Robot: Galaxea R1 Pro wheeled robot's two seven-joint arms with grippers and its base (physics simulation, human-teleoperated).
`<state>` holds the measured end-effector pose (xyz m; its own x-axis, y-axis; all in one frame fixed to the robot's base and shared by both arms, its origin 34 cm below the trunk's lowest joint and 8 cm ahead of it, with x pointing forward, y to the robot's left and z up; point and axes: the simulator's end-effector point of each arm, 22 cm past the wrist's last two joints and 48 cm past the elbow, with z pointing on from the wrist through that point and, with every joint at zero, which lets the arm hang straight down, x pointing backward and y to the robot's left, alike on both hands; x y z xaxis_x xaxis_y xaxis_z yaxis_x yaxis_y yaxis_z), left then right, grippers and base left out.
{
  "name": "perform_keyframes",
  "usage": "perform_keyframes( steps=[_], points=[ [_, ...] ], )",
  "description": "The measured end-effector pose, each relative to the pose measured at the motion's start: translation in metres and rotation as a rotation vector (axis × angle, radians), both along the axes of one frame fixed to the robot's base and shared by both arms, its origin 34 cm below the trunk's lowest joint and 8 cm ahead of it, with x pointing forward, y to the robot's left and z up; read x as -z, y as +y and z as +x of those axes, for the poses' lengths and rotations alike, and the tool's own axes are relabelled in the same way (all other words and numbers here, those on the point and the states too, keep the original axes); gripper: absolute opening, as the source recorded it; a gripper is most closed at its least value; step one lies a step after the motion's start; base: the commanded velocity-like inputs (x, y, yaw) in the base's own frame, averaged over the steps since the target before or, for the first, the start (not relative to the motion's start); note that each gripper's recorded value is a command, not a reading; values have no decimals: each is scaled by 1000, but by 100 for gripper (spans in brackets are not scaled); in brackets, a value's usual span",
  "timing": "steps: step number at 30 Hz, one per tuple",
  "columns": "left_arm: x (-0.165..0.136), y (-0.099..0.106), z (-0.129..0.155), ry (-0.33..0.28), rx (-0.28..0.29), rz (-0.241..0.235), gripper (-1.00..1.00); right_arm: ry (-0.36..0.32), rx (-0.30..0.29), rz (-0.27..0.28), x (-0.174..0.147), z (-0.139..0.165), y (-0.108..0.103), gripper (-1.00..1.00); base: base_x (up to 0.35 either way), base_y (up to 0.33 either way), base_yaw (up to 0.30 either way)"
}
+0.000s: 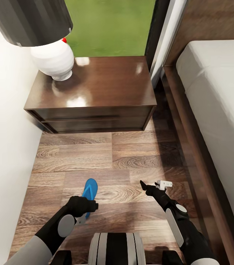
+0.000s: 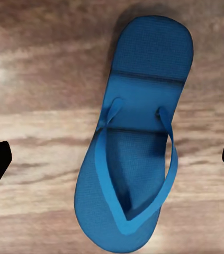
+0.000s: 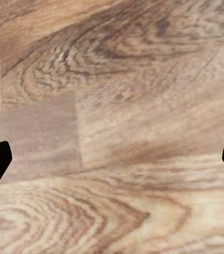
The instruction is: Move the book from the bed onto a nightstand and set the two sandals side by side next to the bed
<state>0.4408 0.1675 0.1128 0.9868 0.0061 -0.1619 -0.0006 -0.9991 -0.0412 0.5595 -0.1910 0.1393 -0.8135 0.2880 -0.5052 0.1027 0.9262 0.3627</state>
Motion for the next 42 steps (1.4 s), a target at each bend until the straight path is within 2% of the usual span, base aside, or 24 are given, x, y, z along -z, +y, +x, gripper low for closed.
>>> perform_keyframes(
  steps=[18,24,42],
  points=[
    [0,0,3,-14,-12,2,100,-1,0,0,0,0,0,100,0,0,0],
    [10,0,-5,3,-18,3,100,23,0,0,12,-9,0,100,0,0,0],
    [15,0,-10,14,-17,2,100,35,0,0,18,-13,0,100,0,0,0]
  ],
)
